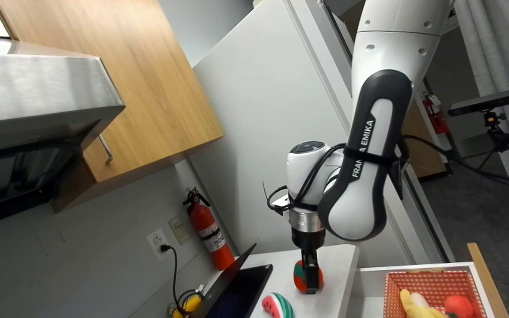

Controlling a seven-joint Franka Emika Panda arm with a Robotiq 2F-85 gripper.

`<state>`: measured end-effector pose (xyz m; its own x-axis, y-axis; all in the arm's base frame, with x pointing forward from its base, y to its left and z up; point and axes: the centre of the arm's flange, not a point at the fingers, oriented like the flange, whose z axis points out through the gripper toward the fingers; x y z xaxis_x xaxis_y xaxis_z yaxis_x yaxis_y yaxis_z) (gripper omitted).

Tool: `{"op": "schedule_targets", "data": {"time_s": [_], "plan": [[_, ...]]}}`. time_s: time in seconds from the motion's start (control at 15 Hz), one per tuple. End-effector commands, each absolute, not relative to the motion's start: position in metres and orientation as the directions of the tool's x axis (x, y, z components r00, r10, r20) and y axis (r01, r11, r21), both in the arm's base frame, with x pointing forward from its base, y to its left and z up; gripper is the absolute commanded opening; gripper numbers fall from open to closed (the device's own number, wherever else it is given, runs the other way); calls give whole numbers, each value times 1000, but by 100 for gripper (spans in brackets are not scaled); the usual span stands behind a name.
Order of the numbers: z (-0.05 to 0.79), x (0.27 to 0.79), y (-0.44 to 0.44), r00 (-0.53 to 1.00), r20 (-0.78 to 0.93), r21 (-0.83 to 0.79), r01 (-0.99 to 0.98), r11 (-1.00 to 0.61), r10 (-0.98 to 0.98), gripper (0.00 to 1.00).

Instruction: Open the drawer, pick up the orange plush toy, put it in the box that is in the drawer and close the drawer

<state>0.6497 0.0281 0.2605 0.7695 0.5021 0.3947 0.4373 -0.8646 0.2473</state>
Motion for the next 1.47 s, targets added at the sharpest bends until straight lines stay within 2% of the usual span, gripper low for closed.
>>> {"op": "schedule_targets", "data": {"time_s": [0.0, 0.73, 1.2, 1.27, 1.4], "plan": [[258, 657, 33, 758, 412, 277, 423, -863, 505, 100], [263, 660, 29, 724, 419, 377, 410, -830, 548, 100], [259, 655, 34, 795, 382, 304, 374, -876, 472, 100], [257, 675, -3, 804, 374, 294, 370, -881, 462, 100], [253, 681, -18, 823, 364, 276, 350, -895, 435, 100]]}}
